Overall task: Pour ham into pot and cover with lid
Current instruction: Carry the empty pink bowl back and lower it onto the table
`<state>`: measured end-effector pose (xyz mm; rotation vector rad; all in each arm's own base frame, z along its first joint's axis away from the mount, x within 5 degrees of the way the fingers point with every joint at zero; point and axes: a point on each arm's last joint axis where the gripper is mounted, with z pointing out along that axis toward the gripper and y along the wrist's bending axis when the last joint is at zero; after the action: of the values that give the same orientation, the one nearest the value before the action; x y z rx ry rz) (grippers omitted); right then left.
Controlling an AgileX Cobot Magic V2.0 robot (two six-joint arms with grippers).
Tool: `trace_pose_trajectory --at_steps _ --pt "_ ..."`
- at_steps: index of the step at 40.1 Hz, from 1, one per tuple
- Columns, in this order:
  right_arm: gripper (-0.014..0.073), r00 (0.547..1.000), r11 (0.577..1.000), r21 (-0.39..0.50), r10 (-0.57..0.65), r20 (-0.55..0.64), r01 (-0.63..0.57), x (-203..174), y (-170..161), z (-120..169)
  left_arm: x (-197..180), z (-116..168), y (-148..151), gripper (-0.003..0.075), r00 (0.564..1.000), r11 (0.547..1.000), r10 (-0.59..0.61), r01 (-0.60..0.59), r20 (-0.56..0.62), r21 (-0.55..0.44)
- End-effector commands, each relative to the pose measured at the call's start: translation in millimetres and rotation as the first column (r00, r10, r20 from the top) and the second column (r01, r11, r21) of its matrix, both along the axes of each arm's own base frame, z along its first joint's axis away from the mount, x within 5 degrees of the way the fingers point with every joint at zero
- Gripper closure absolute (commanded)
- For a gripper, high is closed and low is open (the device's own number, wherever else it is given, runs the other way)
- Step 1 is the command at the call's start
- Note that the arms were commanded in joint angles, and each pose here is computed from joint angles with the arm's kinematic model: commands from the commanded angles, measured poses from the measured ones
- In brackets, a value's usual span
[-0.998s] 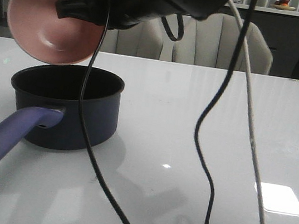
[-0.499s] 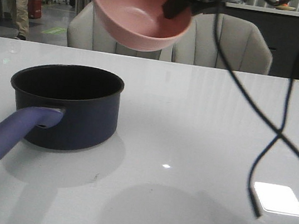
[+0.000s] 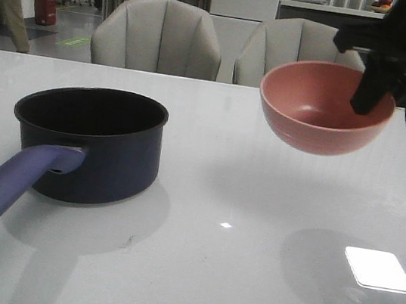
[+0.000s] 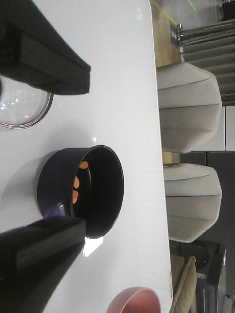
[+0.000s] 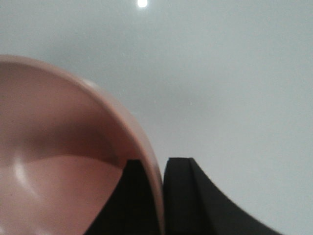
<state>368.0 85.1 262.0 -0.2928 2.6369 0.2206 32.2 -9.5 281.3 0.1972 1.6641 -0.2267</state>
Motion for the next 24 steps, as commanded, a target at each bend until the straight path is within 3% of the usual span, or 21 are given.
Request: trace_pose_trajectory --at_steps 1,10,19,24 --pt "0.0458 1.0 1.0 -0.004 -0.012 -0.002 0.012 3.3 -5.4 3.6 -0.3 14.2 -0.1 0.0168 0.997 0.999 -0.005 0.007 0.079 -0.033" --pt "0.0422 0.995 0.999 -0.024 -0.033 -0.095 0.031 18.2 -10.7 -35.4 -0.3 14.2 -0.1 0.0168 0.997 0.999 -0.005 0.007 0.079 -0.033" --pt "0.0184 0.992 0.999 -0.035 -0.033 -0.125 0.029 22.2 -10.4 -49.9 -0.3 14.2 -0.1 0.0168 0.997 0.999 -0.005 0.007 0.079 -0.033" --pt "0.012 0.994 0.999 -0.038 -0.029 -0.106 0.025 20.9 -11.1 -42.8 -0.3 14.2 -0.1 0.0168 0.997 0.999 -0.005 0.007 0.079 -0.033"
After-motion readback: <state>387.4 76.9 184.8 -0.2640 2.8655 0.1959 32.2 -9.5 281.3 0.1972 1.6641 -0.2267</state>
